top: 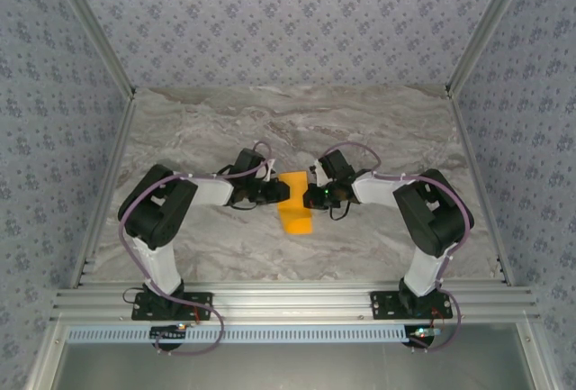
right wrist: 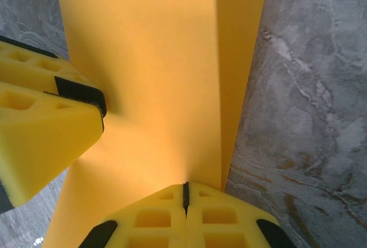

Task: Fold a paper plane with a square sheet of paper (fold left side to right side)
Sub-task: First fold the square sheet of paper in half at the center of the table.

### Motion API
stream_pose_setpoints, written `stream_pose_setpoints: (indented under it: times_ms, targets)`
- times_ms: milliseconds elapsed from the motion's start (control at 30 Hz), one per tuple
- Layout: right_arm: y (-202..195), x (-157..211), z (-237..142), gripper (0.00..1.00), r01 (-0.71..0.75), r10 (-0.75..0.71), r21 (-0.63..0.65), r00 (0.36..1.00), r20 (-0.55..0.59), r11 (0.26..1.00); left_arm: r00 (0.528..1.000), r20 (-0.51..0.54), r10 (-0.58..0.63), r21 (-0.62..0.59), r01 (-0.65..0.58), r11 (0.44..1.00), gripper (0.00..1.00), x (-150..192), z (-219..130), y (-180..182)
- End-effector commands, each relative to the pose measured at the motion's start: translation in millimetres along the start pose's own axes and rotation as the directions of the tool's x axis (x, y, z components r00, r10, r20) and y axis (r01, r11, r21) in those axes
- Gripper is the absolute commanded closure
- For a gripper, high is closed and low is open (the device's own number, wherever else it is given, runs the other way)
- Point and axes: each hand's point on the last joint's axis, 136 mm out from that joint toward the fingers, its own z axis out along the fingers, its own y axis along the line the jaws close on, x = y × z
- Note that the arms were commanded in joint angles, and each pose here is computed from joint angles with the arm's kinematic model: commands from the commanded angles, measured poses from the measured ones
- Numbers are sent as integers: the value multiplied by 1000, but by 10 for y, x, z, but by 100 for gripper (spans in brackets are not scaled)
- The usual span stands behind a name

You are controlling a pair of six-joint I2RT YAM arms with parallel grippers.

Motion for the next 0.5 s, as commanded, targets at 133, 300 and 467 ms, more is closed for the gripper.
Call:
stream_pose_setpoints:
  times_ms: [133,300,467]
  targets:
    - [-547,592,113,98,-33,73,213,981,-180,976,998,68,-13,-90,19,996,76,-268,-79,430]
    - [-496,572,120,98,-40,74,190,982,-174,981,994,105,-16,-72,24,997,76,-432,-214,450]
    - [-473,542,117,98,-40,72,186,983,-167,982,989,146,34,-21,-31,999,77,-440,-439,191]
